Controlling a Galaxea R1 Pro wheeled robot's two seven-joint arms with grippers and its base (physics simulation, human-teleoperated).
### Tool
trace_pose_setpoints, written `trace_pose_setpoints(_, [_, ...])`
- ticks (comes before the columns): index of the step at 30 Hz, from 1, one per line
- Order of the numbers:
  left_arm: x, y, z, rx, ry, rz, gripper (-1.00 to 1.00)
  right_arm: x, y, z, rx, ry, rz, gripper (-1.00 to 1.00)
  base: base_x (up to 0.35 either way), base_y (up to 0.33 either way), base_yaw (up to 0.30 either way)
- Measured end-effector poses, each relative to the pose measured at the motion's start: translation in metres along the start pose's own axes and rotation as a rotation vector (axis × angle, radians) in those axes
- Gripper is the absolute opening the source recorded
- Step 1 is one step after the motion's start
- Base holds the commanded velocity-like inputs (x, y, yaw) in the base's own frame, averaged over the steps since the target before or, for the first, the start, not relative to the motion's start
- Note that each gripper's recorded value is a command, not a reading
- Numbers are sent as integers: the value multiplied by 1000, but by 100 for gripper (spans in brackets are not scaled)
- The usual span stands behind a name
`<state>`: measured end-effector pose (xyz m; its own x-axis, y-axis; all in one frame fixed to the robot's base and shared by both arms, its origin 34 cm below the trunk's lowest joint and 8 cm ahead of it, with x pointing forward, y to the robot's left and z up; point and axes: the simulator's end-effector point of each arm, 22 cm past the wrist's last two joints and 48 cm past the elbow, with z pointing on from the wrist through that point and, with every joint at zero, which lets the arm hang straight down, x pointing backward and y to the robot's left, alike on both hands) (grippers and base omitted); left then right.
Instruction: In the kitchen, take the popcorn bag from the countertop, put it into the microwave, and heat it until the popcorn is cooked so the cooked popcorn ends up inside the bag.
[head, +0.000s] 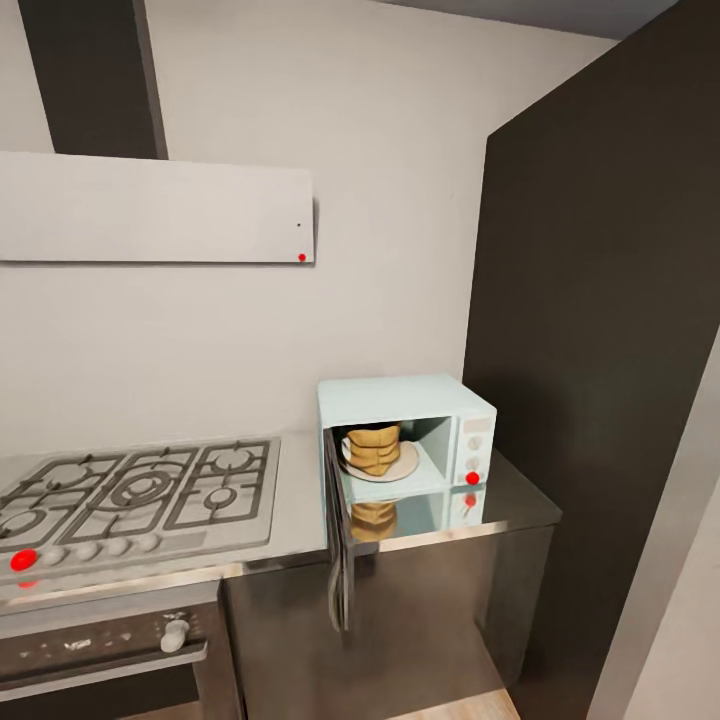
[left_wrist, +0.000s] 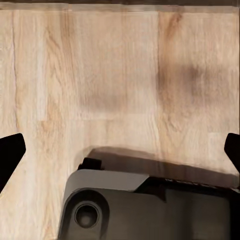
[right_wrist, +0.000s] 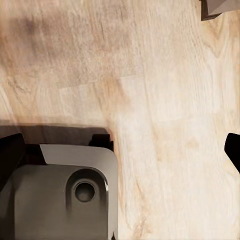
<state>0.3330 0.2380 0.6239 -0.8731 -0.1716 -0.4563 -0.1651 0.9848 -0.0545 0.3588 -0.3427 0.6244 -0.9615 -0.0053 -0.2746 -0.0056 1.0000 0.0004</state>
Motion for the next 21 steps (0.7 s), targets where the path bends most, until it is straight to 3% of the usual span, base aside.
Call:
trace_pose_setpoints(5, [-95, 1, -7, 7, -179, 10, 100, -2, -3, 0, 3, -8, -2, 100, 0, 0, 0])
trace_pose_setpoints(8, [-194, 9, -35, 12, -322, 26, 100, -3, -5, -1, 6, -11, -3, 100, 0, 0, 0])
trace_pose_setpoints(9, [-236, 6, -57, 22, -371, 34, 100, -3, -5, -1, 7, -12, -3, 100, 0, 0, 0])
trace_pose_setpoints(10, [-282, -2, -86, 40, -464, 37, 100, -3, -6, -1, 8, -13, -3, 100, 0, 0, 0])
trace_pose_setpoints(11, [-292, -5, -94, 45, -473, 40, 100, -3, -6, -1, 8, -13, -3, 100, 0, 0, 0])
trace_pose_setpoints(13, [-357, -23, -143, 80, -561, 49, 100, -4, -6, -1, 9, -14, -3, 100, 0, 0, 0])
trace_pose_setpoints(17, [-421, -40, -179, 120, -667, 53, 100, -3, -6, -1, 8, -13, -3, 100, 0, 0, 0])
trace_pose_setpoints(19, [-430, -51, -186, 161, -684, 63, 100, -3, -6, -1, 7, -12, -4, 100, 0, 0, 0])
trace_pose_setpoints(21, [-437, -81, -197, 280, -707, 100, 100, -3, -6, -1, 7, -12, -4, 100, 0, 0, 0])
